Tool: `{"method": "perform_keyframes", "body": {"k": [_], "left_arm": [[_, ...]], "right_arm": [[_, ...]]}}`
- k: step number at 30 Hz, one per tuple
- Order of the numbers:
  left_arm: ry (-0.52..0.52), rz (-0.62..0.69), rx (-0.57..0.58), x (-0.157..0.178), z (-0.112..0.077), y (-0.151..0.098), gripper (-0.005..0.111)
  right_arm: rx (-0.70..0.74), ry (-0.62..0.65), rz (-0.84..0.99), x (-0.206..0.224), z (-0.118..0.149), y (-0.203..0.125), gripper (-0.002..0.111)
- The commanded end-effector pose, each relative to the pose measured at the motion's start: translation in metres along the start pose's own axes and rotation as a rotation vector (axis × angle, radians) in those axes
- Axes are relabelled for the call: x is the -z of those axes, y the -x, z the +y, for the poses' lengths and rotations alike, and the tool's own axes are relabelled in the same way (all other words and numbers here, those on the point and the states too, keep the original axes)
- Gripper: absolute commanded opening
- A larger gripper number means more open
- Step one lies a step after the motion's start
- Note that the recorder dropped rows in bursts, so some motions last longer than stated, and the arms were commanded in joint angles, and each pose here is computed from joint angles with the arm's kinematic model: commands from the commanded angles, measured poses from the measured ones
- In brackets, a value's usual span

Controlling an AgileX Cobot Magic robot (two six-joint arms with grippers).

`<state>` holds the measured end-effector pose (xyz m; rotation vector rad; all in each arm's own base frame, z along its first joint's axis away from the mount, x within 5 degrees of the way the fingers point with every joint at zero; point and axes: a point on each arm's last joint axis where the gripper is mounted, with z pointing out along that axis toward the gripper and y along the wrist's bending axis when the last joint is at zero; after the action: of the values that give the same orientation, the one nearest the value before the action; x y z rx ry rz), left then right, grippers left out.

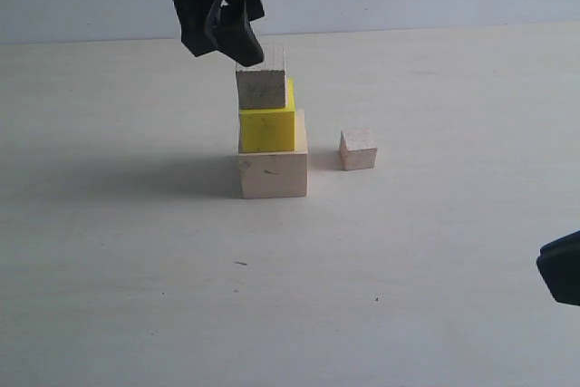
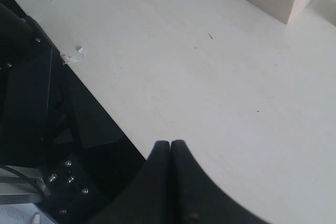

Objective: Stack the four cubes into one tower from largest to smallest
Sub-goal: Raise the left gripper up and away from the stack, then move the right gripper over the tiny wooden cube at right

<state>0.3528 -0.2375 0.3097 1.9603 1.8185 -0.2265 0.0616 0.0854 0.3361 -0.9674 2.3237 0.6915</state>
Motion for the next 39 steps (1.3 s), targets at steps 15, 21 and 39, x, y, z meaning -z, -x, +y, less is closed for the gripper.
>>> {"method": "perform_keyframes", "body": {"k": [15,21,39], "left_arm": [[0.215,-0.147,0.350,0.130,-0.038,0.019,0.000],[0.313,-0.095,0.561,0.153,-0.047,0.008,0.000],[0.761,-0.292,1.000,0.131,-0.220,-0.151,0.000]], "right_arm": [[0.013,-0.012,-0.063,0.001,-0.001,0.004,0.000],[0.005,-0.025,-0.129,0.001,-0.002,0.010,0.000],[-0.050,-0.403,-0.292,-0.022,-0.048,0.051,0.000]]}}
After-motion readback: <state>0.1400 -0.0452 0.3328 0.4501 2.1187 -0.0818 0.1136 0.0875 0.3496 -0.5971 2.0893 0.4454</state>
